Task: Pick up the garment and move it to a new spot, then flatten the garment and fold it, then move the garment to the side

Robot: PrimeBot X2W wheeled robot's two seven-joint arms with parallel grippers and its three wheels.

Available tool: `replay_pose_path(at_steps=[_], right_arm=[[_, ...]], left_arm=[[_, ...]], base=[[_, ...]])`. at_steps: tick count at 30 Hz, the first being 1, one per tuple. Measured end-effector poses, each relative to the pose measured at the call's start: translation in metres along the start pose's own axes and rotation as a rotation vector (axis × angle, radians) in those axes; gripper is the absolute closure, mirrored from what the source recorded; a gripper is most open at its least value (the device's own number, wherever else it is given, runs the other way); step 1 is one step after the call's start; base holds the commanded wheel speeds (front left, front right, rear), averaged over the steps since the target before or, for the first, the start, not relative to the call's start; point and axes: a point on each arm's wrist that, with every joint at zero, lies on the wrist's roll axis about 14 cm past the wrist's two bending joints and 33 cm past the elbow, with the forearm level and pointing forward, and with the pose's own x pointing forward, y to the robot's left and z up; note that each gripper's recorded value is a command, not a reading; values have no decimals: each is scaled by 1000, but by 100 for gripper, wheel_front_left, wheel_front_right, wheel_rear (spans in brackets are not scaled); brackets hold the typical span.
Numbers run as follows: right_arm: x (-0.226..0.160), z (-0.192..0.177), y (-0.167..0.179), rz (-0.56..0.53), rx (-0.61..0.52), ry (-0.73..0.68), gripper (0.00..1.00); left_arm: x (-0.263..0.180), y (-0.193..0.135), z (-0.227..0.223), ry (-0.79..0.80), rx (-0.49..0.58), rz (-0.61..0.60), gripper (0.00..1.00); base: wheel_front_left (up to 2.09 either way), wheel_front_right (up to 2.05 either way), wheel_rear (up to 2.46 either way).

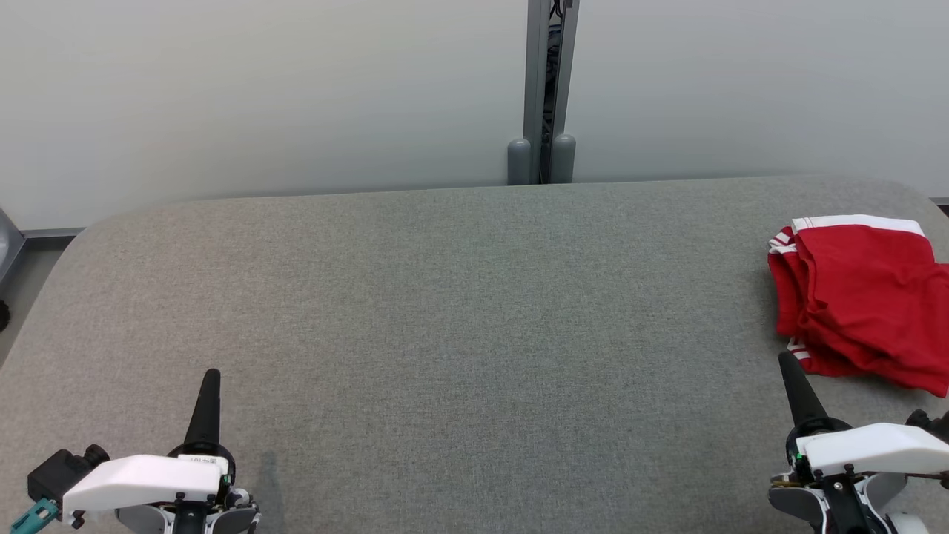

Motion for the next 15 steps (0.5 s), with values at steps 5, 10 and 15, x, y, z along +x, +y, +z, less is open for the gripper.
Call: replay_pose_path(at_steps=[5, 10, 15], right_arm=[[3, 3, 2, 6, 46, -4, 100], [3, 5, 1, 1, 92, -8, 100], [5, 6, 2, 4, 134, -7, 100]], left_arm=[[3, -4, 3, -1, -44, -15, 100], [4, -4, 4, 0, -85, -19, 100], [7, -7, 6, -3, -125, -30, 100]], base=[[0, 0, 0], [0, 0, 0], [0, 0, 0]])
